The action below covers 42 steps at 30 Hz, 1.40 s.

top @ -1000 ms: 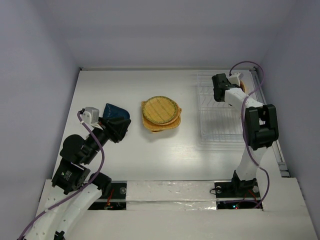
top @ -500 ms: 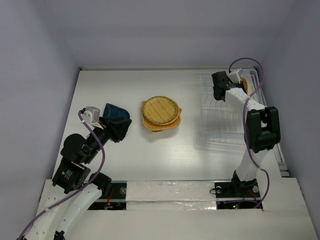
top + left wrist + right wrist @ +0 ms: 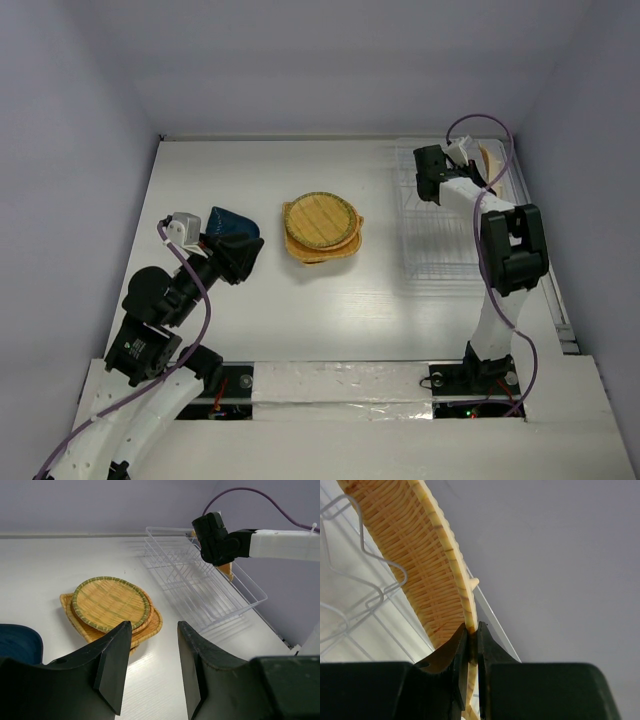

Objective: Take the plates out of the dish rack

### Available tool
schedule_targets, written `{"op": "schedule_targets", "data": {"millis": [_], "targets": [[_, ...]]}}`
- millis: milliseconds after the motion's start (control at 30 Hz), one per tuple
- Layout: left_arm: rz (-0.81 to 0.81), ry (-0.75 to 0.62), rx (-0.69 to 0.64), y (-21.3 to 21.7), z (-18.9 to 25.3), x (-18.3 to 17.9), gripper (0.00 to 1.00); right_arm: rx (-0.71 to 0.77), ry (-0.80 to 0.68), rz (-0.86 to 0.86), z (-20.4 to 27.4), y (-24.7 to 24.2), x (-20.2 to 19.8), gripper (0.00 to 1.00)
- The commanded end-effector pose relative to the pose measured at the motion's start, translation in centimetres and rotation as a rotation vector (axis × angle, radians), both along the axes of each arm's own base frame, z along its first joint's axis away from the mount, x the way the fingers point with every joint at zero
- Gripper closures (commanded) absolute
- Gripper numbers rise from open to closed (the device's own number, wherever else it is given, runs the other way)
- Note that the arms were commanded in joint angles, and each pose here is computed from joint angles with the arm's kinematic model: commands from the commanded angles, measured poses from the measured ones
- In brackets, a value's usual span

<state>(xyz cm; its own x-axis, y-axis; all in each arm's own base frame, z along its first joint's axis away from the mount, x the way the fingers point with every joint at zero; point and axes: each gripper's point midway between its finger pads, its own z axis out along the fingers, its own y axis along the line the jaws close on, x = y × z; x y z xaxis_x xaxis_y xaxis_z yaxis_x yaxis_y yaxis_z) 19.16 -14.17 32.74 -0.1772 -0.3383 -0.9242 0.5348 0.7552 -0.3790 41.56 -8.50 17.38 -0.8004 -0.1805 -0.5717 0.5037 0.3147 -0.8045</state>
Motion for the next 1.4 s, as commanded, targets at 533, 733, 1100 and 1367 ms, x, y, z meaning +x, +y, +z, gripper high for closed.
{"op": "schedule_targets", "data": {"millis": [533, 733, 1100, 1367], "targets": [[-0.012, -0.038, -0.014, -0.3, 1.0, 0.0, 0.61, 0.437, -0.594, 0.185, 12.7, 4.5, 0.1, 1.0], [0.014, -0.03, -0.012, 0.1, 0.8, 0.4, 0.61, 0.909, -0.588, 0.622, 14.9, 16.8, -0.5, 1.0], [0.119, -0.019, -0.018, 1.7, 0.6, 1.5, 0.48, 1.676, -0.233, 1.139, 10.1, 35.7, -5.9, 1.0], [0.156, -0.004, -0.008, 2.1, 0.2, 2.3, 0.38, 1.961, 0.012, 1.149, 4.7, 41.0, -8.0, 1.0]]}}
